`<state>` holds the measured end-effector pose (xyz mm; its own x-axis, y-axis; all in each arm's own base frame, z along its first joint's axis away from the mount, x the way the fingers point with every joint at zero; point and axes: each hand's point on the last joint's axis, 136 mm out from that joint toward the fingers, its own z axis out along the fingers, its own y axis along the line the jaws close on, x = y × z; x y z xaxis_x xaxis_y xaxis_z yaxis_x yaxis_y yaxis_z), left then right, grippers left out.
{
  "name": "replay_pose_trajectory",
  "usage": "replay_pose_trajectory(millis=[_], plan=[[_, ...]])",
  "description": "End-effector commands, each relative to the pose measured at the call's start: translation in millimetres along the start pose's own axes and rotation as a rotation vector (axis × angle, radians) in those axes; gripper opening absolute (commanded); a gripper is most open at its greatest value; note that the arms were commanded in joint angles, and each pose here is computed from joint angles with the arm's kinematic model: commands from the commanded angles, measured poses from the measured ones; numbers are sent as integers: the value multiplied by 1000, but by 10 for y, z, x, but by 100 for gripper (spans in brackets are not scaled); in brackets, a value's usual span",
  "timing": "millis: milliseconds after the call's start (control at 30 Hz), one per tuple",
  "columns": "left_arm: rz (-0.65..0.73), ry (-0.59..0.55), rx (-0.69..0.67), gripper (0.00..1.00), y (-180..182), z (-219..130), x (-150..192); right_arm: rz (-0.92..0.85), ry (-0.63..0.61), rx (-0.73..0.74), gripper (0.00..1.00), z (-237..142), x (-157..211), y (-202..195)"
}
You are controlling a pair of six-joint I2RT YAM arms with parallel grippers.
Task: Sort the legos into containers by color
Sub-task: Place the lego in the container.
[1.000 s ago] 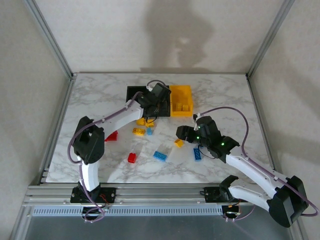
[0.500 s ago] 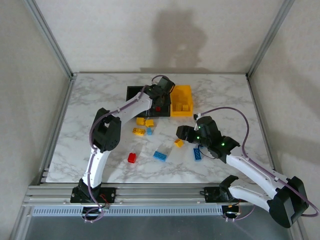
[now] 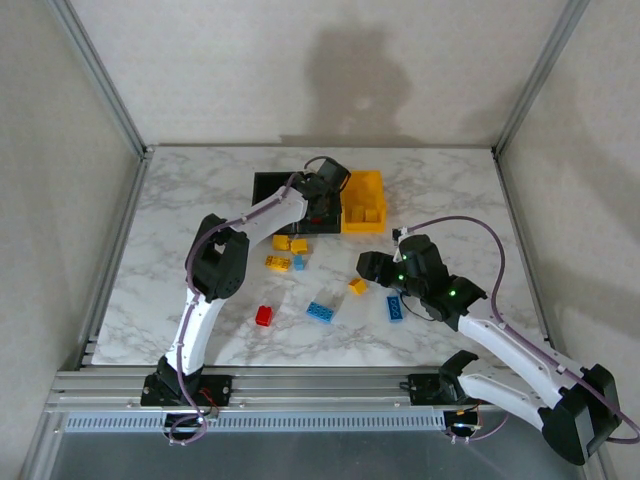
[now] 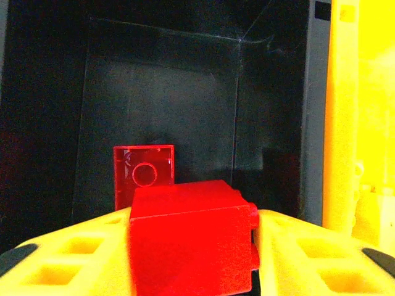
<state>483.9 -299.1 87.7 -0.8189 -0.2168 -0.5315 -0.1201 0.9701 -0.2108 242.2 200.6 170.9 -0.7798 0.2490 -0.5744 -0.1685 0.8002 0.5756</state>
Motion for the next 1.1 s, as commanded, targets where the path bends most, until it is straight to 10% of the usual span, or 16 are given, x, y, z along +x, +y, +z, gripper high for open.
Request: replay_pose_trajectory(millis=[0, 567, 1067], plan=[[-16, -5, 19, 53, -23, -76, -76, 9, -11, 34, 64, -27, 21, -112], [-13, -73, 210, 61, -116, -1073, -125, -6, 15, 104, 64, -114, -3, -163], [-78, -7, 376, 64, 842, -1887, 1124, -176, 181, 219, 64, 357, 121, -317]])
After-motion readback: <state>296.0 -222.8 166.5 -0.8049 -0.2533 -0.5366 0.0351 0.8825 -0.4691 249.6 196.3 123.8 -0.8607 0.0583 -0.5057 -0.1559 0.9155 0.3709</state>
